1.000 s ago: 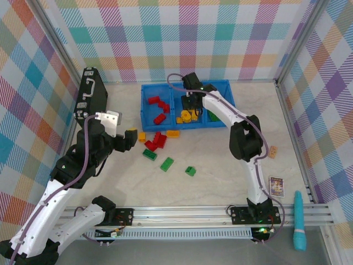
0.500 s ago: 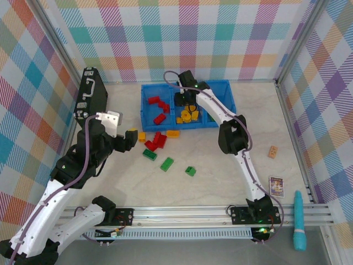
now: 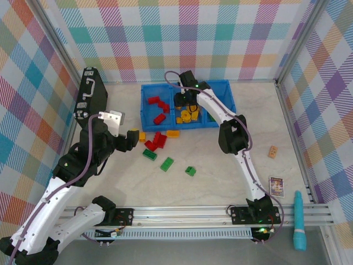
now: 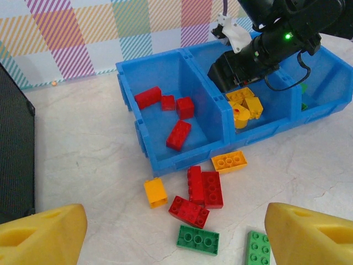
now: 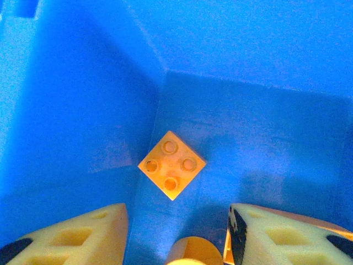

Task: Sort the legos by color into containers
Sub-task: Place the lego in the container, then pick up the lego from the bottom-center of the table.

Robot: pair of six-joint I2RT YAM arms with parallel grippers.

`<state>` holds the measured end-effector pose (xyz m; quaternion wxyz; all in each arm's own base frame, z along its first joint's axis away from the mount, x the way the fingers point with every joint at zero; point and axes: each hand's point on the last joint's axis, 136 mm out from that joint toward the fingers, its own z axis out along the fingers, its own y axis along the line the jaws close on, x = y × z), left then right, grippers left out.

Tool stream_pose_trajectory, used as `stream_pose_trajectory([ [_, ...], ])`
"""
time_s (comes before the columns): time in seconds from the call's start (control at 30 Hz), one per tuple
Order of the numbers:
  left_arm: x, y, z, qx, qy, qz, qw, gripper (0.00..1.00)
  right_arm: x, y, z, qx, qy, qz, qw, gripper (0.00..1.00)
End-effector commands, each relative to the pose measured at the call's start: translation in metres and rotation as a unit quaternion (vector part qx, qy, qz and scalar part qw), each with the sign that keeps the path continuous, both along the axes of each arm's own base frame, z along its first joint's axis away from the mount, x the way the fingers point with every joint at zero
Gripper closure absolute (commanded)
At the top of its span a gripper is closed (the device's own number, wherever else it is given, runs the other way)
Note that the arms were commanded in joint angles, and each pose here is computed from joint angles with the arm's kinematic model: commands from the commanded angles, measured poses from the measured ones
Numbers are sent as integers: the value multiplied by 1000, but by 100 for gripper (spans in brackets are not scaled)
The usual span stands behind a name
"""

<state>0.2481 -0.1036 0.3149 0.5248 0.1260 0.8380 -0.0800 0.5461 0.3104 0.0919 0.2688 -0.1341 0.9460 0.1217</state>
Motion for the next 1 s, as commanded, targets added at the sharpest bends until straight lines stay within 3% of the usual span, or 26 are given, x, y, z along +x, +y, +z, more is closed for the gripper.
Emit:
stream_pose_trajectory([
  [0.0,-6,-2,13,-5,-11,-13,1000,16,-13,0,35,6,-12,9,1000,47],
  [0.27,-7,-3,14,-9,-15,-17,1000,16,-74,-32,71,-33,-22,32,999,42],
  [0.53,-3,-9,7,-15,-12,-24,1000,16,-188,-53,74,-51,5,24,998,39],
  [0.73,-3,-14,3,-20,-3,-33,999,16,-272,-51,48,-10,101,-51,994,33],
  [0.97,-4,-15,3,-27,-5,-37,999,16,-320,-55,19,36,163,-153,974,31],
])
